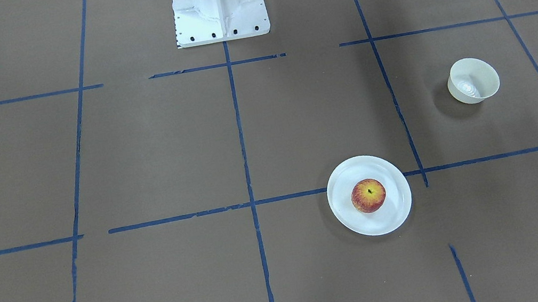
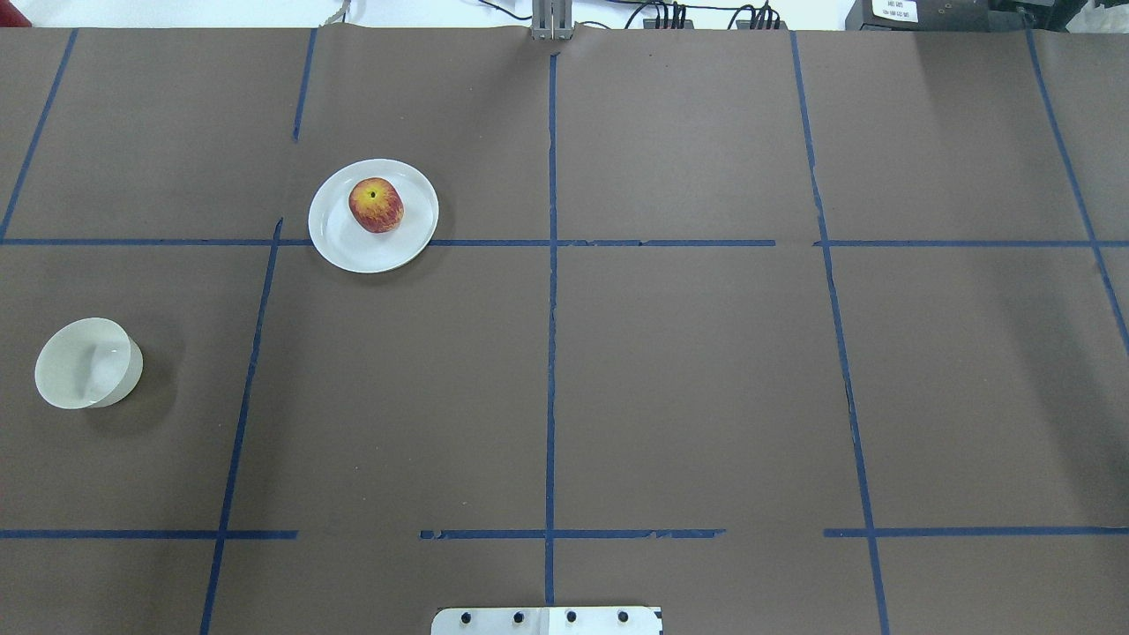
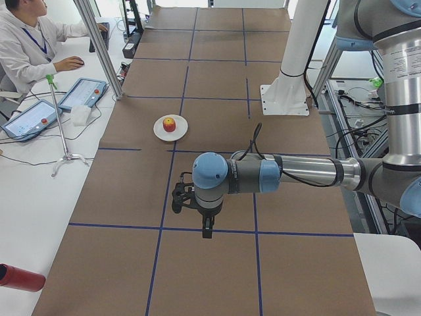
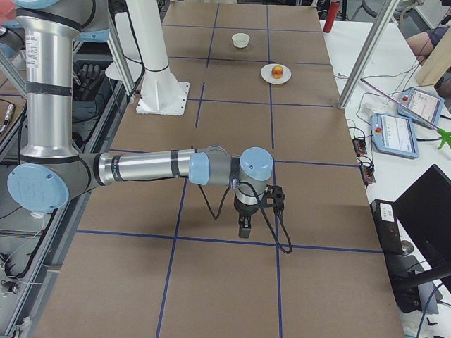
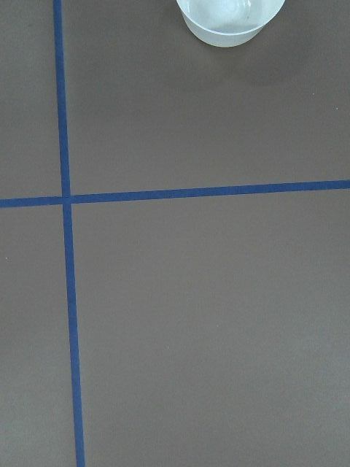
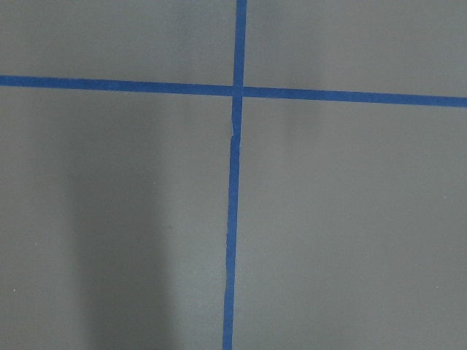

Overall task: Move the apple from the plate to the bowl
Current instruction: 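Move the left gripper over the red-yellow apple on the white plate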

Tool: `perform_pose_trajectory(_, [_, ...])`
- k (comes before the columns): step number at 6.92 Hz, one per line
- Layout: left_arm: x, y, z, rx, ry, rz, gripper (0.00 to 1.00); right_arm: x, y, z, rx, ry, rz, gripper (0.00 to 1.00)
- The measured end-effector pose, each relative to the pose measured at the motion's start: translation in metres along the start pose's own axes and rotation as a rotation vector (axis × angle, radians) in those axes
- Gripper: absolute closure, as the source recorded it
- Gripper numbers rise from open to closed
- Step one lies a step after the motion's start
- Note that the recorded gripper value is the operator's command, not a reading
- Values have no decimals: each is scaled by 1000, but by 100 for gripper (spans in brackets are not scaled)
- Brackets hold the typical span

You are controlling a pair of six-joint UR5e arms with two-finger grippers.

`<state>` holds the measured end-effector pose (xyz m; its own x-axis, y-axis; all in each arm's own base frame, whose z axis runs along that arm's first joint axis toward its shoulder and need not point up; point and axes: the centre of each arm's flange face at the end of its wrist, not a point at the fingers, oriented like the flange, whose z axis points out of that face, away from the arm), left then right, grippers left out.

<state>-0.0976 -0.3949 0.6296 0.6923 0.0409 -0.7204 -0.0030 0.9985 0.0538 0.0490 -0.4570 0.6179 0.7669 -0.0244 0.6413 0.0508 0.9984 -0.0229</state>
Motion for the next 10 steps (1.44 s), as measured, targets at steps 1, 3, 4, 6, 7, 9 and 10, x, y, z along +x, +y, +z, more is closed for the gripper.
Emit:
perform_pose_trajectory(1, [-2, -1, 0, -1, 1, -7, 0, 0, 0, 0, 0, 0, 0, 0])
perform_pose_trajectory(3, [-5, -2, -2, -2, -1, -26, 0, 0, 0, 0, 0, 0, 0, 0])
perform_pose_trajectory(4, [-7, 0, 0, 0, 2, -26, 0, 0, 0, 0, 0, 0, 0, 0])
perform_pose_trajectory(6, [9, -14, -2, 87, 29, -29, 0, 0, 0, 0, 0, 0, 0, 0])
perform_pose_trajectory(7, [46, -29, 7, 127, 85, -58, 0, 0, 0, 0, 0, 0, 0, 0])
perform_pose_trajectory(9, [170, -75, 45, 125, 196, -157, 0, 0, 0, 0, 1, 0, -1, 0])
perform_pose_trajectory(10, [238, -102, 59, 112, 225, -235, 0, 0, 0, 0, 0, 0, 0, 0])
